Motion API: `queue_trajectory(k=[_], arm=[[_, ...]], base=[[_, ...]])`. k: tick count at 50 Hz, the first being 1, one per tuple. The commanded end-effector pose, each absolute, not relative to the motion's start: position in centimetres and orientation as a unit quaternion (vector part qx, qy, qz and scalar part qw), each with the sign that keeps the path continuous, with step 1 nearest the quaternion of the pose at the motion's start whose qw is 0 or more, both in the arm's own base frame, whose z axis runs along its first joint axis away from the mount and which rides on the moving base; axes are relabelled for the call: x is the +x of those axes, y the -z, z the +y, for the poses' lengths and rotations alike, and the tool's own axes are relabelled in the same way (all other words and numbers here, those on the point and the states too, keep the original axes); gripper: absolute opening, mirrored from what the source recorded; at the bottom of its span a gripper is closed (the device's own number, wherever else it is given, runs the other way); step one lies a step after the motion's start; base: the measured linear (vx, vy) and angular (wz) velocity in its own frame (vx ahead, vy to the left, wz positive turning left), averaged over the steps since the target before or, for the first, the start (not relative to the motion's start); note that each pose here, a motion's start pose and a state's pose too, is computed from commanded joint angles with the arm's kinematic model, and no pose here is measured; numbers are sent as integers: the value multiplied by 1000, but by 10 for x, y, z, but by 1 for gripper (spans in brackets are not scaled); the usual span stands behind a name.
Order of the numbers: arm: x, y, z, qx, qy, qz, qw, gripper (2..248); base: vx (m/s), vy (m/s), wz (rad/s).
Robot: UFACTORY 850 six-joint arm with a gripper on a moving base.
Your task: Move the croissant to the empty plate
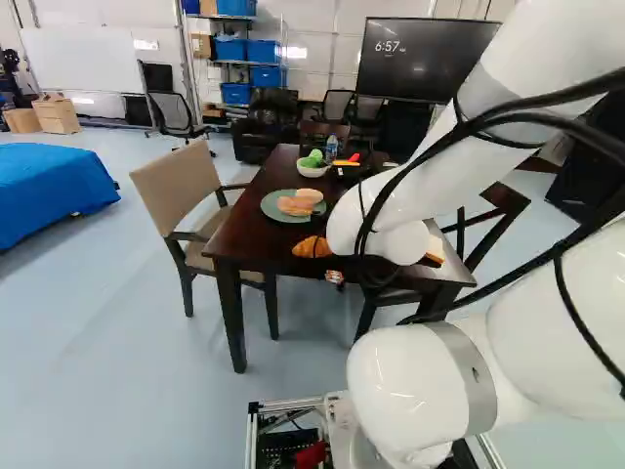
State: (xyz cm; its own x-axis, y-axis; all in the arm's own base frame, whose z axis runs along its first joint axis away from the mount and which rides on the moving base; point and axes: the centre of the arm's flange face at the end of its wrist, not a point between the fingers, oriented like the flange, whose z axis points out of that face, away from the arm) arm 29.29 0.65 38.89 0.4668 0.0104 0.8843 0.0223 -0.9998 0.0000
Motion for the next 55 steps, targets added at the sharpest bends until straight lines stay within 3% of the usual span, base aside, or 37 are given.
queue_trajectory(k=[55], arm=[[316,-421,11,-899,438,-16,8,247]], base=[[0,0,0]])
